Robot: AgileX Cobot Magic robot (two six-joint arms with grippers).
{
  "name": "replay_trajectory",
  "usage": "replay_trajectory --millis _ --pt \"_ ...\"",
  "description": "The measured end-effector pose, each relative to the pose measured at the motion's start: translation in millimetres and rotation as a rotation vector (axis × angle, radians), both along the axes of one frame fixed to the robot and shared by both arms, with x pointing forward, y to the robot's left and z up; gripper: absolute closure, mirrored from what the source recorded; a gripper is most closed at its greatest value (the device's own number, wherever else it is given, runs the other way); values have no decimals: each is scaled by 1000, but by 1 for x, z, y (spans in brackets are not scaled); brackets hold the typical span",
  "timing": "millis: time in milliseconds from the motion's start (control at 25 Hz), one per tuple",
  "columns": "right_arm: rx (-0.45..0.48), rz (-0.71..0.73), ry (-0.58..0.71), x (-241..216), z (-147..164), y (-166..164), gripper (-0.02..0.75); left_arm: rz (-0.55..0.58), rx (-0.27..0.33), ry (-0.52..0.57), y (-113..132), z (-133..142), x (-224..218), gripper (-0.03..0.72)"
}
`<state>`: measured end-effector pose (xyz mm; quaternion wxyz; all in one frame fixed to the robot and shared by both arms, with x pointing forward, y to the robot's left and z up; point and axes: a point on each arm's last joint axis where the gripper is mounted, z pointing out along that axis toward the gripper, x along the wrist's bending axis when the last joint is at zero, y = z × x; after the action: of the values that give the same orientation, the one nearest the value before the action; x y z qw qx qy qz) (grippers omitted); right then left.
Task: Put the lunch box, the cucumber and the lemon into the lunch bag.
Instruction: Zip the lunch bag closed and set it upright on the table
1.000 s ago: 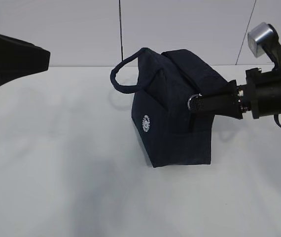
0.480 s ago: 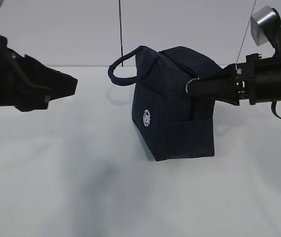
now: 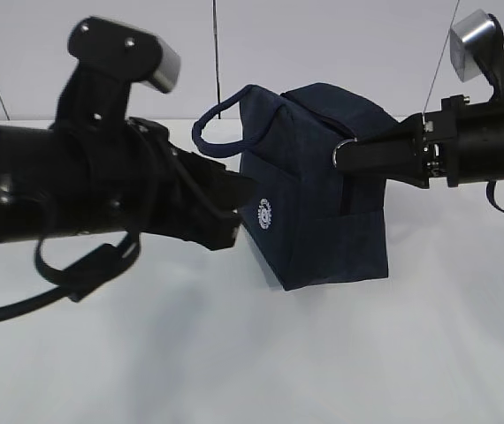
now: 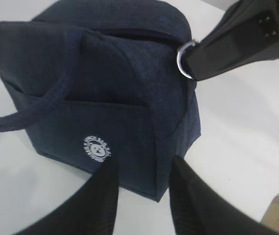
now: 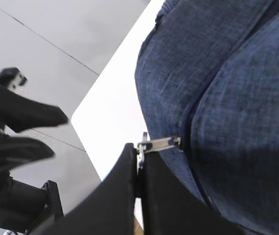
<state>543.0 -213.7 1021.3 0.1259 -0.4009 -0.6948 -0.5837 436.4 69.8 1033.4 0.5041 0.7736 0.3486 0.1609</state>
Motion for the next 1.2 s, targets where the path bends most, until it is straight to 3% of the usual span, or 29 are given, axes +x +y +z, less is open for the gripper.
replay_trajectory --millis 240,360,760,1000,1200 --pt "4 -3 1 0 0 0 731 82 -35 2 -13 -25 14 361" --pt "11 -9 10 1 1 0 731 101 -24 -5 -18 -37 21 335" --pt "34 -23 19 1 2 1 731 39 4 -57 -43 -50 24 327" --pt "36 -25 21 2 2 1 731 62 -80 -90 -52 -45 24 304" --pt "37 -26 23 2 2 1 731 58 -79 -82 -61 -52 29 294"
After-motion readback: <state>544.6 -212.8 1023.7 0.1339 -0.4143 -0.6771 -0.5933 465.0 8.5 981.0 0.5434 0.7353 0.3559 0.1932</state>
